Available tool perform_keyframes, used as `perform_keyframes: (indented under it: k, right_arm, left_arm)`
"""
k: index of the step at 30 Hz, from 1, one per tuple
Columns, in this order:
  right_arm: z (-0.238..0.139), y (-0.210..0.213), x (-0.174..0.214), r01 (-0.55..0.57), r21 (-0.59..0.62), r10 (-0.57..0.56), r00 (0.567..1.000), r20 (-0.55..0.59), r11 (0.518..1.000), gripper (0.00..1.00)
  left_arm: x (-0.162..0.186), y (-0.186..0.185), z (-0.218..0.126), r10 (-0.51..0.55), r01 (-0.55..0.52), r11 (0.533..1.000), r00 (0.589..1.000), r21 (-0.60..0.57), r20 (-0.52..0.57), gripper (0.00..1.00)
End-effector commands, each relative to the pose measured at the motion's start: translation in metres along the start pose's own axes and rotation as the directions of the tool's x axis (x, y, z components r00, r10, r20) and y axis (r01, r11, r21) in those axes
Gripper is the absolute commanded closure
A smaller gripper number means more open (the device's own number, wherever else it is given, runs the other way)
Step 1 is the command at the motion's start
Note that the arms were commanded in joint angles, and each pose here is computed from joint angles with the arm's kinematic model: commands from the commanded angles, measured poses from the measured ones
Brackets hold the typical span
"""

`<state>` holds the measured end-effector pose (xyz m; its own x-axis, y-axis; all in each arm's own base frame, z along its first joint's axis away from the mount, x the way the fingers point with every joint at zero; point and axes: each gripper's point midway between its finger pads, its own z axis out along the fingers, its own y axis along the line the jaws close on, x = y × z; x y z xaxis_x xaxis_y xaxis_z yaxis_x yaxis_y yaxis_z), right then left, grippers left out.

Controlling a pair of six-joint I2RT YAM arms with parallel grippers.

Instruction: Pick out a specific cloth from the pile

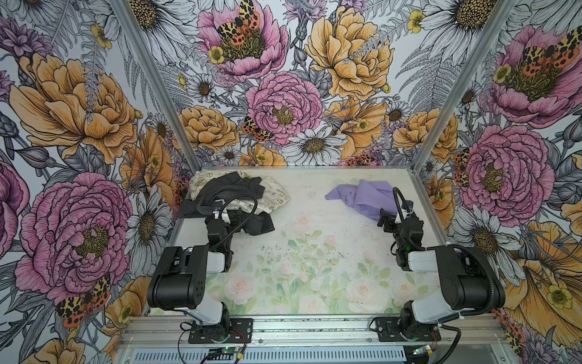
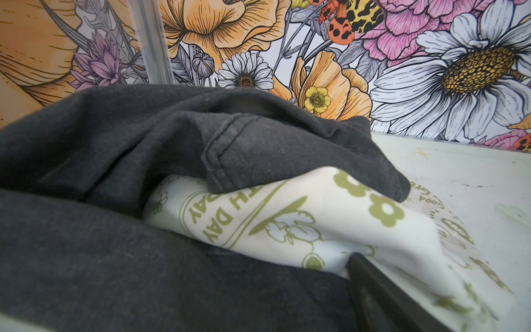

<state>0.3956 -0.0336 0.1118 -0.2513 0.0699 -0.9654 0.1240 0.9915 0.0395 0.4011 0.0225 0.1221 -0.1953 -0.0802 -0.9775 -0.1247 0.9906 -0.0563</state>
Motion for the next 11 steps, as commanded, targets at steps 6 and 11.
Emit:
perform_keyframes:
  k: [6, 11]
  right_arm:
    - [0.0023, 0.0038, -0.0042, 0.013, -0.012, -0.013, 1.0, 0.013, 1.0, 0.0]
    - [0.0024, 0.0039, -0.0031, 0.015, -0.012, -0.014, 1.0, 0.01, 1.0, 0.01]
  left_arm:
    - [-0.008, -0.0034, 0.003, 0.026, -0.026, 1.0, 1.0, 0.001, 0.018, 0.01]
    - [-0.0074, -0.0036, 0.0027, 0.023, -0.023, 1.0, 1.0, 0.008, 0.017, 0.01]
